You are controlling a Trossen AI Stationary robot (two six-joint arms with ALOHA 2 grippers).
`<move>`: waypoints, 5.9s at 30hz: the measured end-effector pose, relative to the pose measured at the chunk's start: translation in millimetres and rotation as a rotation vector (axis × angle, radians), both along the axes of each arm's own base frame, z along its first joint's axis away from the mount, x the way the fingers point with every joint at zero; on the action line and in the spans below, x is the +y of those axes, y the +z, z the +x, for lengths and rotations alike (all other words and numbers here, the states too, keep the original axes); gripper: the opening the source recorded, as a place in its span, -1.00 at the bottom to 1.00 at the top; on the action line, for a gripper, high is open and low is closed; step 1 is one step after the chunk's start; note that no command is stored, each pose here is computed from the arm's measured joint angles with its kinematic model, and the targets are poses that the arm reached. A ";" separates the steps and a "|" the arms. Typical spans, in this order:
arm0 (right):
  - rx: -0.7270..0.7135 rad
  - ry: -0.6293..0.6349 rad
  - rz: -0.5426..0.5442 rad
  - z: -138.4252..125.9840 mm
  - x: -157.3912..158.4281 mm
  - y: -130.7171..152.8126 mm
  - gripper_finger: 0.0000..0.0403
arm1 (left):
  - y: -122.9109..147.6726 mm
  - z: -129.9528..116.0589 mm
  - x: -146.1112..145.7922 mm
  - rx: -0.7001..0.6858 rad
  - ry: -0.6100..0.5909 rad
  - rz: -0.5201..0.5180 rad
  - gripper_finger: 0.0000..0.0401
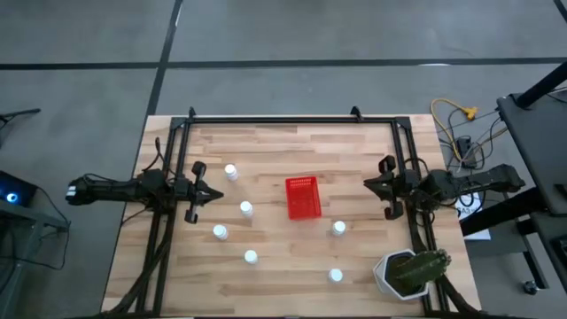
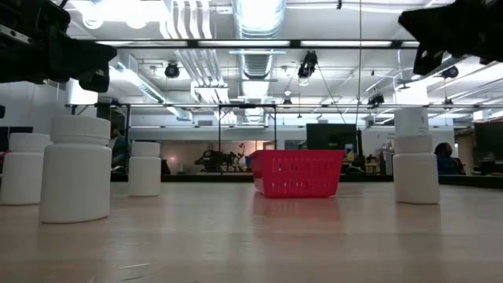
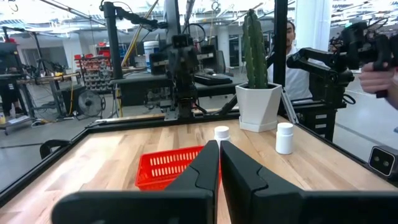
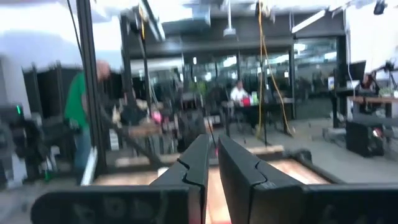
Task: Pick and place pill bottles into a basket
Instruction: Put the middle right white medicine bottle into the red bin
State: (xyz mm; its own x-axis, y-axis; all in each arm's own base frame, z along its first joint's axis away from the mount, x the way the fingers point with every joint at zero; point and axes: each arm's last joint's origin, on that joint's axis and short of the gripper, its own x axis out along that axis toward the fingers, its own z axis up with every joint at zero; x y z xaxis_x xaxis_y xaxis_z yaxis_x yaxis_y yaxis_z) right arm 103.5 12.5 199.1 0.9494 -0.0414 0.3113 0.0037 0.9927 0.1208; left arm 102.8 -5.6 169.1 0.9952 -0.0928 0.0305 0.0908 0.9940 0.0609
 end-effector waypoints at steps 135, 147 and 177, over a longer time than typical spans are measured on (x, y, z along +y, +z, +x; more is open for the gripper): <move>1.564 0.339 -0.298 155.0 55.6 76.4 0.09 | 0.2 0.0 0.0 -0.002 0.000 0.000 -1.00; 1.536 0.358 -0.306 152.7 65.2 42.8 0.09 | 0.2 0.0 0.0 -0.002 0.000 0.000 -1.00; 1.453 0.368 -0.297 152.2 65.1 7.8 0.09 | 0.2 0.0 0.0 -0.002 0.000 0.000 -1.00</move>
State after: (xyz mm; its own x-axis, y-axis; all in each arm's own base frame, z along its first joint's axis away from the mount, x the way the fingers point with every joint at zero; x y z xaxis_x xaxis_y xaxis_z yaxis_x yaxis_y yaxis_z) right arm 255.7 77.6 206.8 0.3737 0.1515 -0.9151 -0.3051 0.9518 0.0330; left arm 102.8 -5.6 169.3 0.9952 -0.0927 0.0326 0.0906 0.9940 0.0614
